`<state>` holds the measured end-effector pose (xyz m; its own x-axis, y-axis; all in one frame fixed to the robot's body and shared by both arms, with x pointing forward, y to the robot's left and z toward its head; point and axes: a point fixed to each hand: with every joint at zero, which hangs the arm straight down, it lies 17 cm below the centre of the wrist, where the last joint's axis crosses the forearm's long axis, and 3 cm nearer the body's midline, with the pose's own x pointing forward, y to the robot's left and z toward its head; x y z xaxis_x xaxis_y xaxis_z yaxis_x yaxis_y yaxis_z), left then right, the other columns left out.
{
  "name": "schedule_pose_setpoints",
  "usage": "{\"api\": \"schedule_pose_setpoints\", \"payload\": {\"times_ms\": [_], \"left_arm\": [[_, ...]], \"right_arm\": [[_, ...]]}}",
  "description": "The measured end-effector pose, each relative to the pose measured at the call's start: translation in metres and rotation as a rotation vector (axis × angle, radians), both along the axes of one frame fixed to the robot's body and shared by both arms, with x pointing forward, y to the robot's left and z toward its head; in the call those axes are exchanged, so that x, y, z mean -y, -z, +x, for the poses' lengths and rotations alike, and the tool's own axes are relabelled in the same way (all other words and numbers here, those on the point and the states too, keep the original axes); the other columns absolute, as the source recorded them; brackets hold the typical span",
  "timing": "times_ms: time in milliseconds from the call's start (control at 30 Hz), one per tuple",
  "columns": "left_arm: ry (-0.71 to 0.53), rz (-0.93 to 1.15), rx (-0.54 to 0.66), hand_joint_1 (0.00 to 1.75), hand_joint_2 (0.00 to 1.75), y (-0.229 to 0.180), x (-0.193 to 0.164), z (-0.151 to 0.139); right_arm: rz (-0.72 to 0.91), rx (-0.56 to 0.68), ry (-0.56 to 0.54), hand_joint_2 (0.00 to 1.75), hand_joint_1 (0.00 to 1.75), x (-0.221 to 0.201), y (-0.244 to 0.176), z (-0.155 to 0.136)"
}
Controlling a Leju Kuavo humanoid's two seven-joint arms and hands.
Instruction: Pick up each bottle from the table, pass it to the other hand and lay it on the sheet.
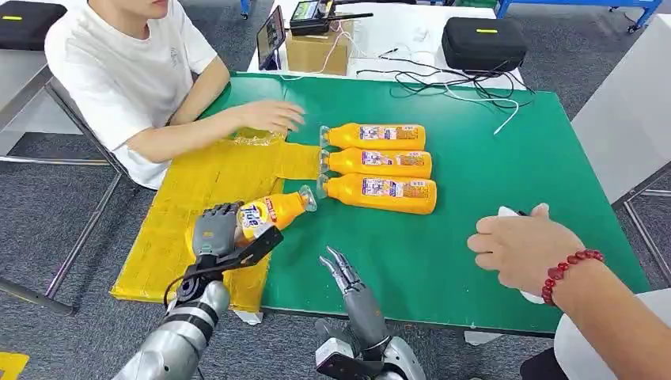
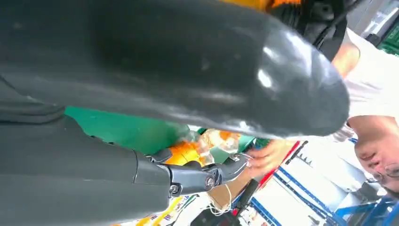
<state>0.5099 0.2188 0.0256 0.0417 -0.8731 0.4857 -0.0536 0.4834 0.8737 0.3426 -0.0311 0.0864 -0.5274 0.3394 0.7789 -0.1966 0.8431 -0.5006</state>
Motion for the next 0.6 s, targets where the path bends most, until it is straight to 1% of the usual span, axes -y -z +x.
{"api": "schedule_pose_setpoints", "payload": {"times_ms": [167,200,233,267,300,400,600], "left_arm": [[0.024,-0.021,-0.056,1.73,0.00,0.008,0.005,0.006],[0.029,-0.030,-0.067,1.61,0.00,0.009,0.006,0.007],[0.033,-0.031,-0.071,1.31,0.00,0.010,0.007,0.007],[0.036,-0.033,-0.077,0.35,0.00,0.011,0.007,0.007],[0.042,-0.038,-0.077,0.00,0.00,0.011,0.009,0.007],[0.067,-0.091,-0.086,0.00,0.00,0.011,0.015,0.008],[0.177,-0.301,-0.137,0.00,0.00,0.015,0.044,0.004]], "right_arm": [[-0.012,0.001,0.004,0.00,0.00,0.002,0.002,0.001],[-0.012,0.000,0.005,0.00,0.00,0.002,0.003,0.001],[-0.013,0.000,0.006,0.00,0.00,0.003,0.003,0.001],[-0.013,-0.001,0.007,0.00,0.00,0.003,0.003,0.001],[-0.014,-0.002,0.008,0.00,0.00,0.003,0.004,0.001],[-0.013,-0.005,0.007,0.00,0.00,0.004,0.005,0.001],[-0.010,-0.006,0.006,0.00,0.00,0.008,0.008,0.002]]}}
